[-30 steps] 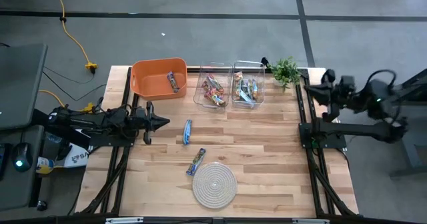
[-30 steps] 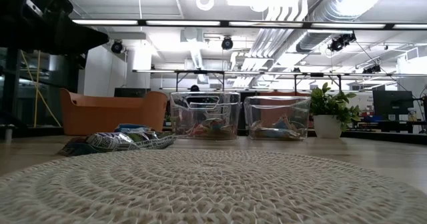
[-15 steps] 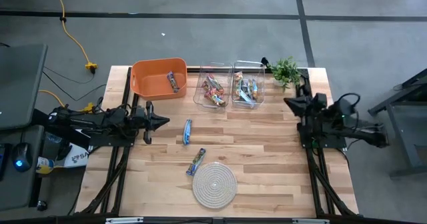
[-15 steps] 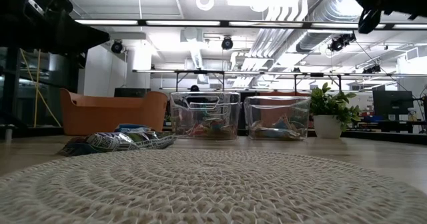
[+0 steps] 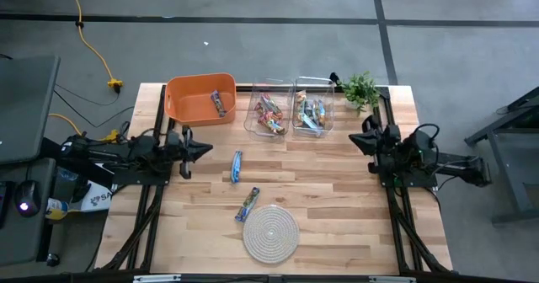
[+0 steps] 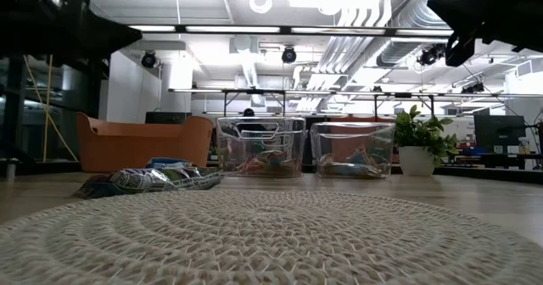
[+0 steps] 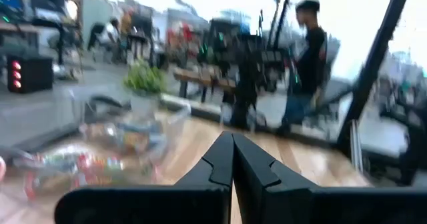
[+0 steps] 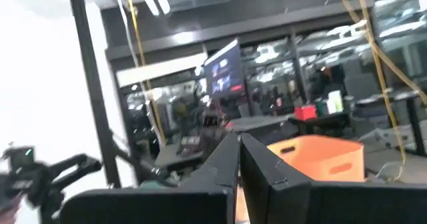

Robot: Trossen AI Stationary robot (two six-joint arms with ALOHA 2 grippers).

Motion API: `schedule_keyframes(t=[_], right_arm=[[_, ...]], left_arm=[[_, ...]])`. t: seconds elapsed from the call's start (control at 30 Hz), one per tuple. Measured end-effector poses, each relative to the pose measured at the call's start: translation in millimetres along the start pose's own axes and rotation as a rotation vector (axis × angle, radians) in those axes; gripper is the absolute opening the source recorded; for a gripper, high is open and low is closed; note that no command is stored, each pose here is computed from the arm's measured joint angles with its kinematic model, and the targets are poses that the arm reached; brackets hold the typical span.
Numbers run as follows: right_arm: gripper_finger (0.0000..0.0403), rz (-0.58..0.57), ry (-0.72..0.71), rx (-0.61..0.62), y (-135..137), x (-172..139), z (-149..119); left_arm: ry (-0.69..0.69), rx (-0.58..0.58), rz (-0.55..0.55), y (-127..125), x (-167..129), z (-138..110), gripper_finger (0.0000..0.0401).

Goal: Pick and place Granola Bars by type
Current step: Put the blue granola bar into the orange bin

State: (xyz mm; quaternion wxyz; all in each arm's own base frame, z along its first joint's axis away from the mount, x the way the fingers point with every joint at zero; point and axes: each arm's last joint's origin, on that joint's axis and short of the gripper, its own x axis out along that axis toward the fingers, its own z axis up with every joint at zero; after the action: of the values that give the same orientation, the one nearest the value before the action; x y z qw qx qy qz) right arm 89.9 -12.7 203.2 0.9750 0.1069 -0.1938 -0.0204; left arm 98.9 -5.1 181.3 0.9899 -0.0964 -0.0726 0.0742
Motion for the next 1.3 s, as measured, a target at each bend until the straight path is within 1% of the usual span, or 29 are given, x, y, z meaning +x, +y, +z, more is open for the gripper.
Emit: schedule_keyframes(t=[0.1,0.2,0.33,0.5,0.73,0.8,0.93,1.0,1.17,1.23,1.3], right_arm=[[0.0000,0.001,0.058,0.018,-0.9,-0.2,-5.3],[0.0000,-0.019,0.104,0.039,-2.3,-0.5,-10.0],[0.0000,-0.017,0.135,0.063,-2.7,-0.9,-12.8],[0.0000,-0.025,0.209,0.100,-4.0,-2.1,-19.7],[0.0000,-0.047,0.298,0.152,-5.7,-4.3,-27.9],[0.0000,-0.064,0.336,0.171,-6.8,-5.6,-32.2],[0.0000,-0.081,0.343,0.175,-7.4,-5.7,-33.2],[0.0000,-0.102,0.338,0.170,-8.1,-5.8,-33.3],[0.0000,-0.174,0.329,0.195,-10.3,-6.3,-34.2],[0.0001,-0.186,0.327,0.203,-10.6,-6.4,-34.4],[0.0001,-0.187,0.327,0.199,-10.7,-6.4,-34.4]], left_arm=[[-0.080,-0.025,0.027,-0.1,-0.4,8.3,0.0000],[-0.091,-0.018,0.049,-0.6,-0.9,16.4,0.0000],[-0.112,0.045,0.052,-3.1,-3.4,36.9,0.0000],[-0.123,0.129,0.089,-4.9,-8.6,62.8,0.0000],[-0.089,0.233,0.160,-5.1,-22.9,101.3,0.0000],[-0.077,0.250,0.181,-4.6,-28.7,112.5,0.0000],[-0.040,0.270,0.233,-2.8,-41.5,134.0,0.0000],[-0.036,0.222,0.262,-1.8,-48.0,144.7,0.0000],[-0.044,-0.054,0.363,0.1,-57.9,167.6,0.0000],[-0.025,-0.151,0.374,-1.0,-57.5,173.6,0.0000],[0.012,-0.223,0.388,-2.9,-52.6,175.8,0.0000]])
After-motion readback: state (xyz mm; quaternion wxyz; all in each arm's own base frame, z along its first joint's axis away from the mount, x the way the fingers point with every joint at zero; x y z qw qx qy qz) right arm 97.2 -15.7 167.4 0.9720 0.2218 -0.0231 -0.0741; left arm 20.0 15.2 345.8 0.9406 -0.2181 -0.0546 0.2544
